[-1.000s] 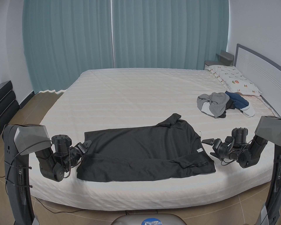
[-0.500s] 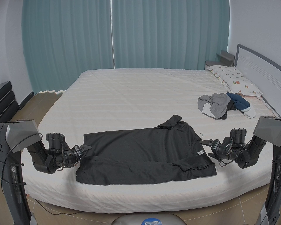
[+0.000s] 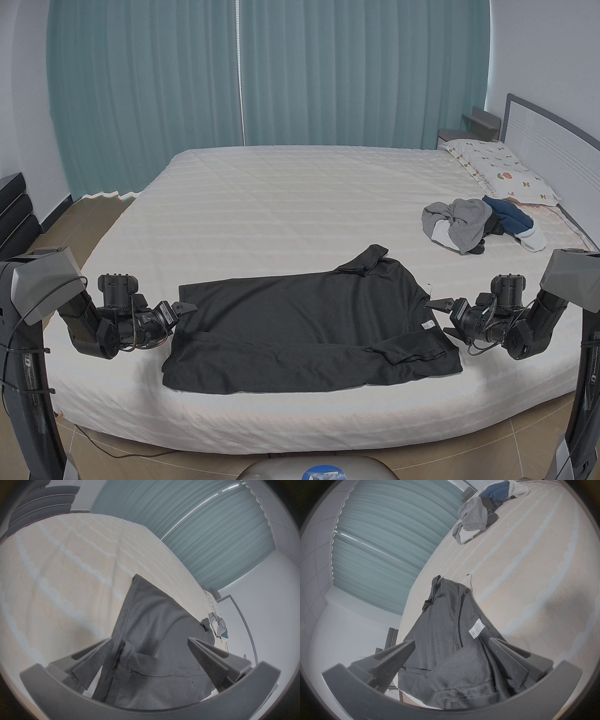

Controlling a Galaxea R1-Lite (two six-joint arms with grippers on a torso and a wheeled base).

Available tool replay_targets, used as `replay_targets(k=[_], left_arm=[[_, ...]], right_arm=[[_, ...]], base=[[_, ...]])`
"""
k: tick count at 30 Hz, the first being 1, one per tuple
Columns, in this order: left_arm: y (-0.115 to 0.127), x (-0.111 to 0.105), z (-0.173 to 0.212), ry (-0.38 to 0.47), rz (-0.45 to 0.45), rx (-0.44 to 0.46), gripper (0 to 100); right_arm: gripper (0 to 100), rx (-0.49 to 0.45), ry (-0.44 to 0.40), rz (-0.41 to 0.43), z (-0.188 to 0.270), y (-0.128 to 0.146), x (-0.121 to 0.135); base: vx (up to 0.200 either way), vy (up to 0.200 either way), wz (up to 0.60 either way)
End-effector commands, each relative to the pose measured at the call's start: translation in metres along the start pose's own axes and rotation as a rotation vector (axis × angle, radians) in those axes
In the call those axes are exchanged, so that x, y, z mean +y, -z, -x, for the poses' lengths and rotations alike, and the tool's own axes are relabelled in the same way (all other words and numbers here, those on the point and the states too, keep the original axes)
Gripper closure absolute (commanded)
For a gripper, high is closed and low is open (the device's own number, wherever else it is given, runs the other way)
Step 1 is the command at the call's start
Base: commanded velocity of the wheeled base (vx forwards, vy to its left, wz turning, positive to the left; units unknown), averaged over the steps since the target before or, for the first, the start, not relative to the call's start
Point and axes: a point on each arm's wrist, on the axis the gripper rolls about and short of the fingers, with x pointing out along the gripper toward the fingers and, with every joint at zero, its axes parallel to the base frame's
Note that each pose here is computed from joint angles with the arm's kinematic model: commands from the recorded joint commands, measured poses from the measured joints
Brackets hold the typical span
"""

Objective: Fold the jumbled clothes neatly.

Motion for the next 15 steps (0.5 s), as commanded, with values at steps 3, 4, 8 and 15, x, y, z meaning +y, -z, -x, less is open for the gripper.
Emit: replay_targets(k=[3, 4, 8, 15], left_arm=[[0.009, -0.002, -0.006, 0.004, -0.017, 0.024, 0], [0.009, -0.002, -0.006, 0.002, -0.020, 0.022, 0], [0.015, 0.003, -0.012, 0.006, -0.034, 0.020, 0], [0.021, 0.005, -0.013, 0.000, -0.036, 0.024, 100]], right_arm=[[0, 0.004, 0.004, -0.002, -0.001, 0.002, -0.002], [0, 0.005, 0.005, -0.001, -0.001, 0.002, -0.002], [0, 0.004, 0.004, 0.003, -0.001, 0.002, -0.002], [0, 0.006, 0.015, 0.010, 0.000, 0.003, -0.003]], base=[[0.000, 0.000, 0.00], [0.000, 0.000, 0.00], [0.000, 0.000, 0.00], [0.000, 0.000, 0.00]])
